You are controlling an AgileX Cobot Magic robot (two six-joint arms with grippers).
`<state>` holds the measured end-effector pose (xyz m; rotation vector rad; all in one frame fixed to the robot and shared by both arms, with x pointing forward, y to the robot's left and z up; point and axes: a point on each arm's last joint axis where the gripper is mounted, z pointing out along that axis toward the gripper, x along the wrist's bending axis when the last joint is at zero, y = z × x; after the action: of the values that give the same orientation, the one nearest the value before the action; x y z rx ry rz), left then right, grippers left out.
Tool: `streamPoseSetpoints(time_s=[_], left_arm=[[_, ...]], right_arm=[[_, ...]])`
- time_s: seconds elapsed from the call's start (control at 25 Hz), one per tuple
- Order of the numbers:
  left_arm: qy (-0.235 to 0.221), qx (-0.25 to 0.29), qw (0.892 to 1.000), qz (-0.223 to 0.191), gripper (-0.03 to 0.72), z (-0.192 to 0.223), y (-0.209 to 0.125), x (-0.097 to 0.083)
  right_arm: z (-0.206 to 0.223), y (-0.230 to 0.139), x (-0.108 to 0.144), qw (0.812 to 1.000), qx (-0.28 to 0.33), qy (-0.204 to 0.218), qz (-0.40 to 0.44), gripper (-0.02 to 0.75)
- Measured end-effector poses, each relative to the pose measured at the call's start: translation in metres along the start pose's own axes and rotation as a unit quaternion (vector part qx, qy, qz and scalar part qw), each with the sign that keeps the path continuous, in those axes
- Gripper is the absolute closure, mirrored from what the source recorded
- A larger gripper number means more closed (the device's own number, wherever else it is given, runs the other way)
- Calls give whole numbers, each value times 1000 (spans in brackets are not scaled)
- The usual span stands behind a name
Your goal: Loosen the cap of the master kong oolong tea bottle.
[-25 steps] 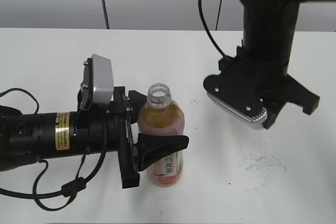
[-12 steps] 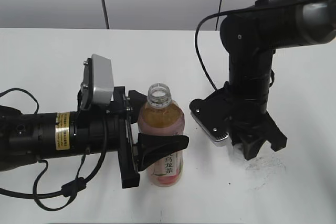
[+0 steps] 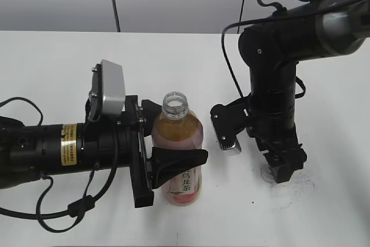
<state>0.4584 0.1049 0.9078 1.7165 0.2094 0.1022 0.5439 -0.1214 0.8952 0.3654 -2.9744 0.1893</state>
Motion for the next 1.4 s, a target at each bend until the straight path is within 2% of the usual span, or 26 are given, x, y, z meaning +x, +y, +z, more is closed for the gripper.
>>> streamPoseSetpoints(time_s=[0.08, 0.16, 0.28, 0.36, 0.52, 0.8, 1.16, 1.4], left_arm=[[0, 0, 1000, 0, 241, 0, 0, 0], [0, 0, 1000, 0, 241, 0, 0, 0], [0, 0, 1000, 0, 241, 0, 0, 0], [0, 0, 1000, 0, 241, 0, 0, 0], [1, 0, 1000, -1, 228, 0, 0, 0], [11, 0, 1000, -2, 148, 0, 0, 2], [30, -7, 999, -7, 115, 0, 2, 5], [48, -25, 999, 4, 101, -3, 15, 7]], right_arm=[[-3, -3, -2, 1000, 14, -11, 7, 132], [-14, -5, -6, 999, 21, -34, 11, 143], [-41, -5, -13, 996, 6, -80, 49, 159], [-52, -4, -13, 993, -7, -94, 69, 162], [-59, -5, -10, 992, -11, -94, 79, 164], [-64, -5, -8, 992, -16, -95, 83, 164], [-65, -5, -7, 991, -22, -98, 85, 164], [-74, -5, -7, 990, -27, -111, 87, 164]])
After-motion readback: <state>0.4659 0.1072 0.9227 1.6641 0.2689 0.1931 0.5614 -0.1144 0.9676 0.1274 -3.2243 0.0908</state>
